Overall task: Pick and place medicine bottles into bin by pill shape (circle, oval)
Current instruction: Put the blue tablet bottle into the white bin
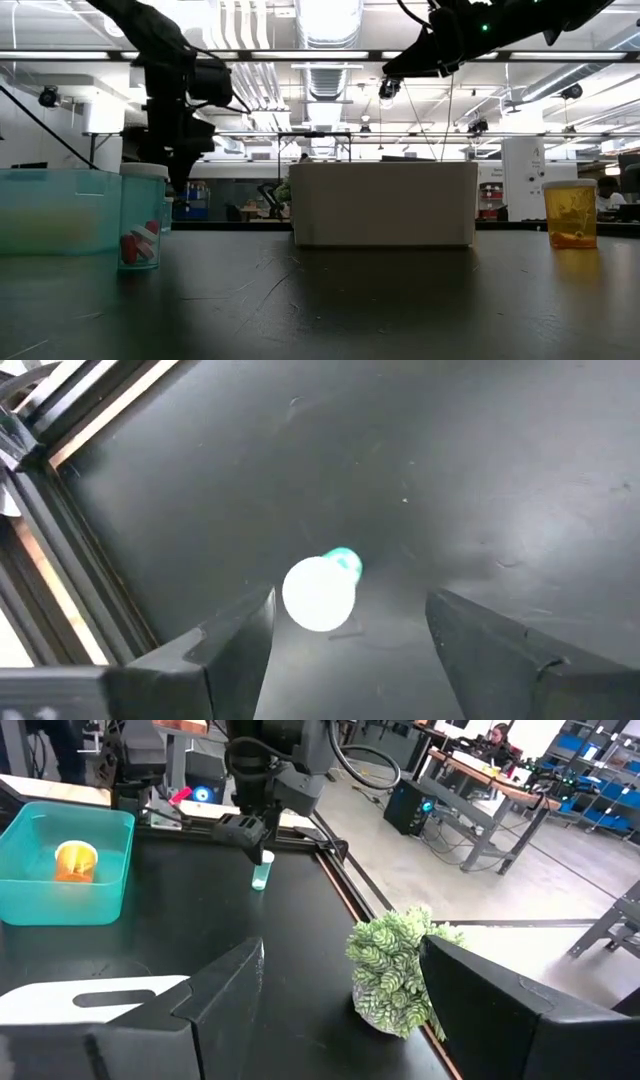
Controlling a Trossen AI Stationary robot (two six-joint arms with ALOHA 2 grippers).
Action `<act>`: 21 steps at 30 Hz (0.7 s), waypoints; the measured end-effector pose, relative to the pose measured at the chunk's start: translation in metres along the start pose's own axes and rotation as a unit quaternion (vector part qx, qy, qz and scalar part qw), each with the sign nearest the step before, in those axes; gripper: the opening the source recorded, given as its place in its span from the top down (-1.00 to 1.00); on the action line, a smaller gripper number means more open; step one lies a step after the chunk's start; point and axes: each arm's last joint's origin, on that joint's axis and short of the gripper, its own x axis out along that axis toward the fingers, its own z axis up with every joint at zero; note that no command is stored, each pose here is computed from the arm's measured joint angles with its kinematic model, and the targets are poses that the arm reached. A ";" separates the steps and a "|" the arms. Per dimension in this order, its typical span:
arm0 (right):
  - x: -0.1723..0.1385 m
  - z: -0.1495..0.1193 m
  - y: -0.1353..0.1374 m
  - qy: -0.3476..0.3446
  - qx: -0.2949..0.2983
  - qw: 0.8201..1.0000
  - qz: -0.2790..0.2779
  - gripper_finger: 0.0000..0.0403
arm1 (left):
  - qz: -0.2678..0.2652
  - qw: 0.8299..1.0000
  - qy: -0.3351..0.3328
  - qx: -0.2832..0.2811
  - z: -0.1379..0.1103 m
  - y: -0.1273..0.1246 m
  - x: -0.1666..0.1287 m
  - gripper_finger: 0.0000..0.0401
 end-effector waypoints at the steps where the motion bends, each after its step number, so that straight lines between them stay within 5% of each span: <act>1: 0.000 0.000 0.000 0.000 0.000 1.000 0.000 -0.29 | 0.001 1.000 0.001 0.001 0.000 0.001 0.002 -0.22; 11: 0.000 0.000 0.000 0.000 0.000 1.000 0.000 -0.29 | 0.003 1.000 0.003 -0.018 -0.007 0.009 0.020 -0.17; 21: 0.000 0.000 0.000 0.000 0.000 1.000 0.000 -0.29 | 0.001 1.000 -0.003 -0.020 -0.006 0.008 0.021 0.29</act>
